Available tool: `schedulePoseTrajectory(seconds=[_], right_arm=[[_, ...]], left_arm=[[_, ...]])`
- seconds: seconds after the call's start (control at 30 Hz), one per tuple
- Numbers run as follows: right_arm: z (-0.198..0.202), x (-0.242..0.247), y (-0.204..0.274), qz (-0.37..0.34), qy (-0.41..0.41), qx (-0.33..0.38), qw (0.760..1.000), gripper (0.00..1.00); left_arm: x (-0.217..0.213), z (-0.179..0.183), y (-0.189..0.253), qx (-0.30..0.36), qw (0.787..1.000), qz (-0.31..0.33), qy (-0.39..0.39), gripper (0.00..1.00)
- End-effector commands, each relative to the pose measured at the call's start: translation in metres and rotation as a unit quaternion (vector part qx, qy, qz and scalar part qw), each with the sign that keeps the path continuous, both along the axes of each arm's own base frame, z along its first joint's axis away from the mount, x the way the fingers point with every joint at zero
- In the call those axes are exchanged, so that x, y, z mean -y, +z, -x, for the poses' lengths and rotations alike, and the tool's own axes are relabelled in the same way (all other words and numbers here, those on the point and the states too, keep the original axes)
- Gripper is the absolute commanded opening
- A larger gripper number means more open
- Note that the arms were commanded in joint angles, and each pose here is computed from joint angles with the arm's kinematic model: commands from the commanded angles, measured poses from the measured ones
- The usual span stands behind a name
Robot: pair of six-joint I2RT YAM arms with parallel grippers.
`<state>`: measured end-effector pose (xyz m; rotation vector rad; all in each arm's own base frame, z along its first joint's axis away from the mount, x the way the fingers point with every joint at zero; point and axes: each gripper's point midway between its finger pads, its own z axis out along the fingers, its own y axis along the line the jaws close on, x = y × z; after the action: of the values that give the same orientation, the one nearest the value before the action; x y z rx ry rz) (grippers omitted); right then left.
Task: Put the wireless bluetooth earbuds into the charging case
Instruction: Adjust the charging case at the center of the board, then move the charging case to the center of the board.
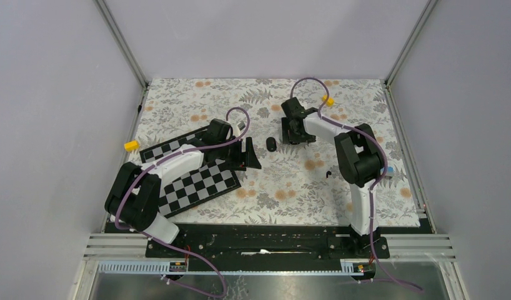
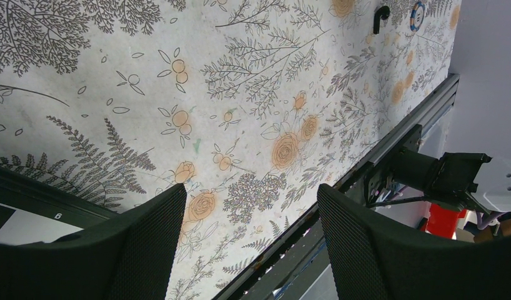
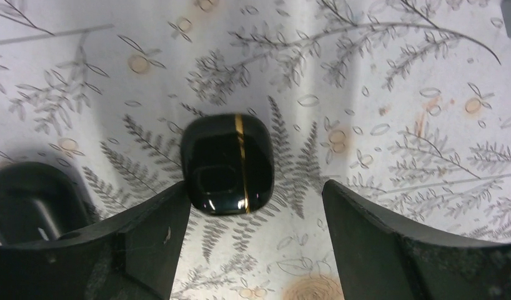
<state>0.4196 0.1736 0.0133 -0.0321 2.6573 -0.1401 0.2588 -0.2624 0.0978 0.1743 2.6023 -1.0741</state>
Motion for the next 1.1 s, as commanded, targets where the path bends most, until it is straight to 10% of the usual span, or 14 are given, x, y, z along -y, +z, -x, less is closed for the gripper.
schedulePoseTrajectory(seconds=[0.0,0.73,1.07], right_arm=[[0.02,0.023,0.003,0.021,-0.004,-0.021,1.0,0.83],[-0.005,0.001,-0.021,0.01,0.101,-0.044,0.994,0.75],[0.003,-0.003,-0.009,-0.015,0.099,-0.042,0.994,0.47]], left_arm=[[0.005,-0.008,0.01,0.031,0.999,0.01,-0.006,0.78],[0.001,-0.006,0.01,0.031,1.0,0.001,-0.004,0.78],[0.001,-0.01,0.015,0.04,0.999,-0.003,-0.007,0.79]])
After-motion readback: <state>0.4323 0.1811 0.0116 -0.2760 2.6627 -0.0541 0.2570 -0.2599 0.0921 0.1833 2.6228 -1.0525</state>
